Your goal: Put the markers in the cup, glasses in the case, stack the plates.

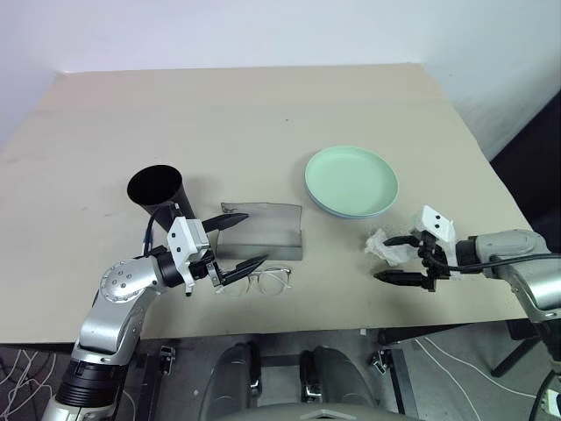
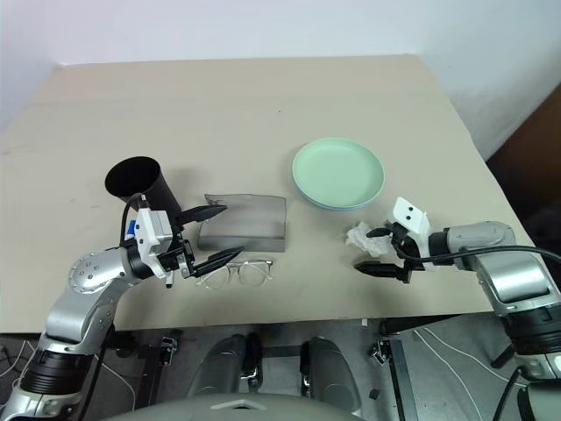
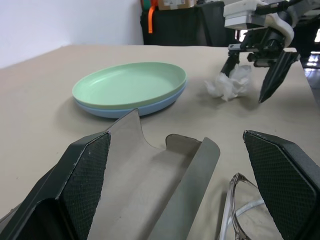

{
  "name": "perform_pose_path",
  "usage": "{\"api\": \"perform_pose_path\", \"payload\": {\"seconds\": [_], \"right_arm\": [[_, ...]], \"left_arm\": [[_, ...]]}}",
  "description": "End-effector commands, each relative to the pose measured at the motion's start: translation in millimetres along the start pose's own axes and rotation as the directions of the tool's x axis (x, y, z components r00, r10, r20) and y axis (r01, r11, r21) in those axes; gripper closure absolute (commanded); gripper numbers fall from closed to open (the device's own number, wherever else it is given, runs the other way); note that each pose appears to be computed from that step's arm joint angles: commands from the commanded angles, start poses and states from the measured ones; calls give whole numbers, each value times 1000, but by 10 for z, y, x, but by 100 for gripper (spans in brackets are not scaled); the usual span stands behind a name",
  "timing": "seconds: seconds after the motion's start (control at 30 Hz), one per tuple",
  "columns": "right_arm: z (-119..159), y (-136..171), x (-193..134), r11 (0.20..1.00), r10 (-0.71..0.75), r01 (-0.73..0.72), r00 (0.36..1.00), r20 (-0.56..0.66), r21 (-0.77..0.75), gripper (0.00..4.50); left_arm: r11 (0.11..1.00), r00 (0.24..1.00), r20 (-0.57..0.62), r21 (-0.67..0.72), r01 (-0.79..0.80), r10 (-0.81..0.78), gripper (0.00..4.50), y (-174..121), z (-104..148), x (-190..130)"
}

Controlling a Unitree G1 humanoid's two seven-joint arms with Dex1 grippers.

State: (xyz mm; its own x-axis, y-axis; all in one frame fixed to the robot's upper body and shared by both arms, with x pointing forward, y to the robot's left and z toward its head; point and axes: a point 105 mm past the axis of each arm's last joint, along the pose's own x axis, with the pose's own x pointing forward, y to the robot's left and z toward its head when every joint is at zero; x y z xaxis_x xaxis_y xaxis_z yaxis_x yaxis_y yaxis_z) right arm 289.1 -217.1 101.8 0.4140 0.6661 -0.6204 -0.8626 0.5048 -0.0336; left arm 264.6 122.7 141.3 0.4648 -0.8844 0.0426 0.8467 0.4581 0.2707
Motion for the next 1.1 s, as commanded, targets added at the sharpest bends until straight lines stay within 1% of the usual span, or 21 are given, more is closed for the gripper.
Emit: {"api": "perform_pose_path", "payload": {"seconds": [0.03,0.3,0.37,0.5,0.6,0.73,0.8,0.9,1.0,1.07,1.1], "right_arm": [[45,-44,-18,1000,-16,16,1000,17,-10,94],[249,-38,-186,1000,5,-3,997,72,-20,376],[320,-80,-226,999,-18,20,995,96,-25,447],[660,-194,-432,999,-48,51,967,250,-8,447],[973,-275,-589,997,-70,76,924,375,-3,447],[1268,-493,-610,989,-140,144,860,490,30,447],[1315,-621,-499,982,-179,183,862,474,38,447],[1321,-814,-271,965,-251,261,874,417,32,447],[1252,-1003,1,946,-321,317,887,333,66,447],[1246,-1037,107,947,-319,312,892,322,73,447],[1264,-998,168,958,-283,278,901,328,65,447]], "left_arm": [[999,1000,24,33,0,-1,4,-2,71,5],[999,1000,23,33,-2,2,4,-3,66,-7],[999,1000,23,34,-6,5,4,5,67,-12],[999,1000,17,41,-13,12,4,22,66,-25],[999,999,26,45,-21,19,4,32,99,-22],[999,999,26,48,-23,22,4,23,117,-26],[998,999,25,50,-25,24,4,16,127,-35],[998,999,22,55,-34,33,4,23,135,-50],[997,999,26,59,-45,44,4,18,163,-54],[997,999,25,62,-50,49,4,9,173,-59],[996,998,20,67,-56,55,4,4,176,-80]]}}
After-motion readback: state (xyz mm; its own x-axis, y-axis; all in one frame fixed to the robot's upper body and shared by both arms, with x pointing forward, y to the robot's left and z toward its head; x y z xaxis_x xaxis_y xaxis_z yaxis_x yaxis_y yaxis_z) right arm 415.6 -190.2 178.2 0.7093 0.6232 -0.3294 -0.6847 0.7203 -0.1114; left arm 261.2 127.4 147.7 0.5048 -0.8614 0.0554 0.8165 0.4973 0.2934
